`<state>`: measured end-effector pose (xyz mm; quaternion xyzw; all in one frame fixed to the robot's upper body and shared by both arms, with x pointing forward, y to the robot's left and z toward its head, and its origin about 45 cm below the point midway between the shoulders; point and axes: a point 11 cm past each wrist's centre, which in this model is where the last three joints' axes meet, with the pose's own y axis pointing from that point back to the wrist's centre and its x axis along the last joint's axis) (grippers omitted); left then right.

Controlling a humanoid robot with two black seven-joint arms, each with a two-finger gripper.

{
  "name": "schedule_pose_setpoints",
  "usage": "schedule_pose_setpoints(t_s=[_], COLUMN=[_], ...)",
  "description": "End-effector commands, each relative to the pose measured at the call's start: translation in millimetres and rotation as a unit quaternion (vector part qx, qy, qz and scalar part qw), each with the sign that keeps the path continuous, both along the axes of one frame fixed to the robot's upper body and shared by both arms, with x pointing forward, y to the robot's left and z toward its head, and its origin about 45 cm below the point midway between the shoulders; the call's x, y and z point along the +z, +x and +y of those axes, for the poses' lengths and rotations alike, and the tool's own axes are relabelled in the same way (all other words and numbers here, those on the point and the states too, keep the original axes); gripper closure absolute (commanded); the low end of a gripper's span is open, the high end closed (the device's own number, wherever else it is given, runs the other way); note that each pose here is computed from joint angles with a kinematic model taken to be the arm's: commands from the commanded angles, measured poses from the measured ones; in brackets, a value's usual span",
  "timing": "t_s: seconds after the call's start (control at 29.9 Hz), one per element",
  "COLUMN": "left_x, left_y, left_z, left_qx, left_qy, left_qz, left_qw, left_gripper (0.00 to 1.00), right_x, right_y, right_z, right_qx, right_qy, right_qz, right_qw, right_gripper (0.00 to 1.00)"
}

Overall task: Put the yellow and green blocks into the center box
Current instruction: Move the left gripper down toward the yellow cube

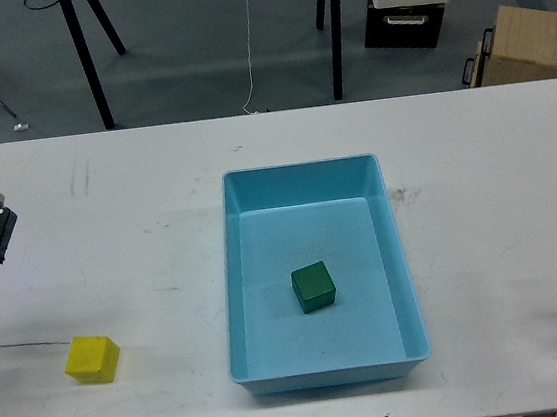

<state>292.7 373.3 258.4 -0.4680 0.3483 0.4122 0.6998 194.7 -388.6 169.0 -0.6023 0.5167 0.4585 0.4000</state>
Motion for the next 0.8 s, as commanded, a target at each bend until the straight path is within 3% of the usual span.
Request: schedule_pose_setpoints(t_s=[0.0,0.13,0.33,0.5,0.67,0.77], left_x=[50,86,134,145,120,106], left_y=[22,39,62,64,67,65], left_z=[10,10,-20,-83,-133,-159], left_qx=[-0.024,-0.073,-0.140,-0.217,-0.283,-0.323], left_qy=[0.071,0.217,0.442,0.611,0.735,0.767], left_qz=[-0.045,-0.038,-0.045,-0.081,-0.099,-0.111], left_qw=[0.996,0.973,0.885,0.757,0.608,0.544], left_gripper=[0.00,0.00,0.00,0.00,0.00,0.00], right_x=[-1,0,3,3,2,4], right_y=[-1,0,5,11,12,12], right_z=[1,3,10,21,23,23], right_qx=[0.002,0.000,0.001,0.015,0.021,0.023], right_qy=[-0.005,-0.001,0.010,0.006,-0.007,-0.006], right_qz=[0.001,-0.003,-0.015,-0.020,-0.019,-0.021], right_qw=[1.000,1.000,1.000,1.000,1.000,1.000], right_gripper=[0.00,0.00,0.00,0.00,0.00,0.00])
